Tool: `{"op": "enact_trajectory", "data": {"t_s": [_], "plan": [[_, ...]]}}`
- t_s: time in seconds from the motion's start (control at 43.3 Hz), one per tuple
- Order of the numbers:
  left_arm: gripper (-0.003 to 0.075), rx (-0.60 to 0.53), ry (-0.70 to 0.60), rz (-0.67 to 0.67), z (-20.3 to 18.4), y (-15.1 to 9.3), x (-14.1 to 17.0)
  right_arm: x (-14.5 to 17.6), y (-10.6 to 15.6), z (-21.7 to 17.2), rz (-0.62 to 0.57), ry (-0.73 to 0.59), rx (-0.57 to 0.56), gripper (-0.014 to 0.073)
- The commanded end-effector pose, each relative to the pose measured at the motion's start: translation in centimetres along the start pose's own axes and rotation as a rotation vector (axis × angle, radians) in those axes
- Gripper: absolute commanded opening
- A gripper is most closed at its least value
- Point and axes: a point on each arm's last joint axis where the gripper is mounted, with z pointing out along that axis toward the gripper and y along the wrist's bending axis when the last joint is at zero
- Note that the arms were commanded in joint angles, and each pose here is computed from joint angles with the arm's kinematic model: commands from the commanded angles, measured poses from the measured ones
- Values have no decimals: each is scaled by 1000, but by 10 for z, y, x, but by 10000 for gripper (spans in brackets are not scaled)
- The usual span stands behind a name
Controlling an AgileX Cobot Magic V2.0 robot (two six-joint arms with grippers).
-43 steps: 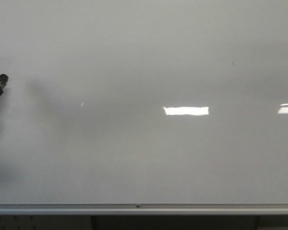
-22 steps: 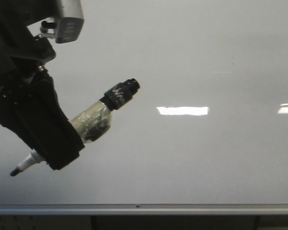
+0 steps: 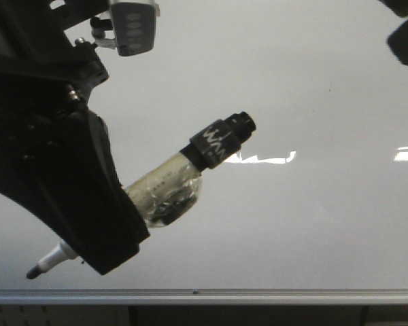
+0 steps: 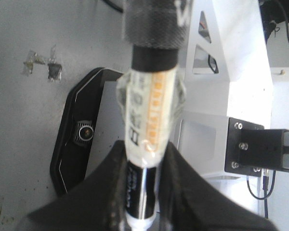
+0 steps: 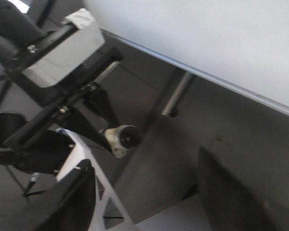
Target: Write number 1 on whiteboard
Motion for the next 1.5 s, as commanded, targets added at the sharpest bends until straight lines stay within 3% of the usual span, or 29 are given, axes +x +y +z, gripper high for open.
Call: {"op": "enact_trajectory", "data": {"t_s": [0.0,0.208,0.67,0.762,0.97,1.109,1.178,1.34,1.478], "plan": [[-11,68,-79,61,-16,-21,-14,-17,10,2,-12,-59,-160,546],[-11,40,-119,104,-28,-22,-27,-24,-4,23,33,-14,-249,552],[-11,37,-142,115,-32,-24,-32,-22,5,80,66,77,-351,537],[-11,37,-142,115,-32,-24,-32,-22,5,81,68,80,-349,449],[-11,37,-142,115,-32,-24,-32,-20,7,80,64,99,-370,76],[-11,37,-142,115,-32,-24,-32,-19,7,80,55,117,-378,-76],[-8,36,-143,115,-32,-24,-32,-18,7,80,50,122,-371,-123],[16,34,-144,115,-32,-24,-33,-17,6,80,42,130,-364,-113],[186,21,-152,113,-32,-22,-33,-17,4,79,38,132,-354,-113]]}}
